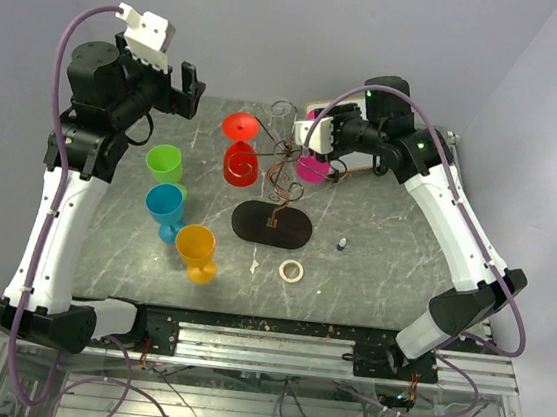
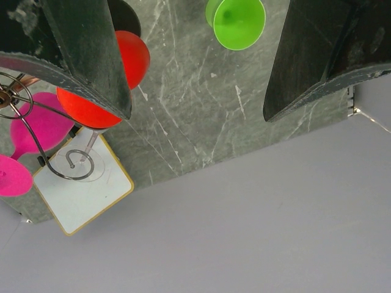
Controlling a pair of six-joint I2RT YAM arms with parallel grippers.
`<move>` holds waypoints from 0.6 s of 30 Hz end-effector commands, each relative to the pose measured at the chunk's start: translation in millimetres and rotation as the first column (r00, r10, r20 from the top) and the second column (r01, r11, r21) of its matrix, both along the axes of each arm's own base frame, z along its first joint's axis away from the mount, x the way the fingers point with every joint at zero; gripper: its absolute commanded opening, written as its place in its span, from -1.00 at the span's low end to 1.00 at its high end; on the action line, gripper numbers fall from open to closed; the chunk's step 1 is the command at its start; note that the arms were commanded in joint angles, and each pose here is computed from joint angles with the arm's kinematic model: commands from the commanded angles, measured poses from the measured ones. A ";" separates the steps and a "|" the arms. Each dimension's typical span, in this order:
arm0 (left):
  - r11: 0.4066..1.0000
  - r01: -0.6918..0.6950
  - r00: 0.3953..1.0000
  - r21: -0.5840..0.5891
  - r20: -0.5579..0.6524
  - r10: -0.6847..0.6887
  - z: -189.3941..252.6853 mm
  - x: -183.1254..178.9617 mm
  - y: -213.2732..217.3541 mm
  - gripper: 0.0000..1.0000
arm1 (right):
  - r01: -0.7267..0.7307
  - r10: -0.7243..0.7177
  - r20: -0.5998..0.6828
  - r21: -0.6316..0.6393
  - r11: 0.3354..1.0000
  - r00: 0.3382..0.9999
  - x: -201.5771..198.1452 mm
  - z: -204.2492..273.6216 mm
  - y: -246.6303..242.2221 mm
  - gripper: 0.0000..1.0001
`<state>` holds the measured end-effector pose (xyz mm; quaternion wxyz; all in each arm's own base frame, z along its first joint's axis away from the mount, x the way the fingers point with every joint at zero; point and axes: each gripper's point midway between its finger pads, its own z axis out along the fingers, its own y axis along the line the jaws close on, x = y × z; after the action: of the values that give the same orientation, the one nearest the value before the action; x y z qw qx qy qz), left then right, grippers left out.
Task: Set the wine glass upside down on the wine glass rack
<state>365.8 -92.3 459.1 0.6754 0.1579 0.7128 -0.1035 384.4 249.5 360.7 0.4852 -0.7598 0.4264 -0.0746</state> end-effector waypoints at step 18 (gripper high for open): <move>0.979 -0.047 0.992 0.199 -0.104 0.069 -49.2 -0.2 24.2 0.99 | 0.005 0.042 -0.147 0.306 0.952 0.988 -43.2 51.3 9.9 0.06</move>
<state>368.8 -80.9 430.3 0.6470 0.1845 0.7378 -0.0548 355.4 264.0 372.1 0.5158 -0.7276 0.4514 0.0291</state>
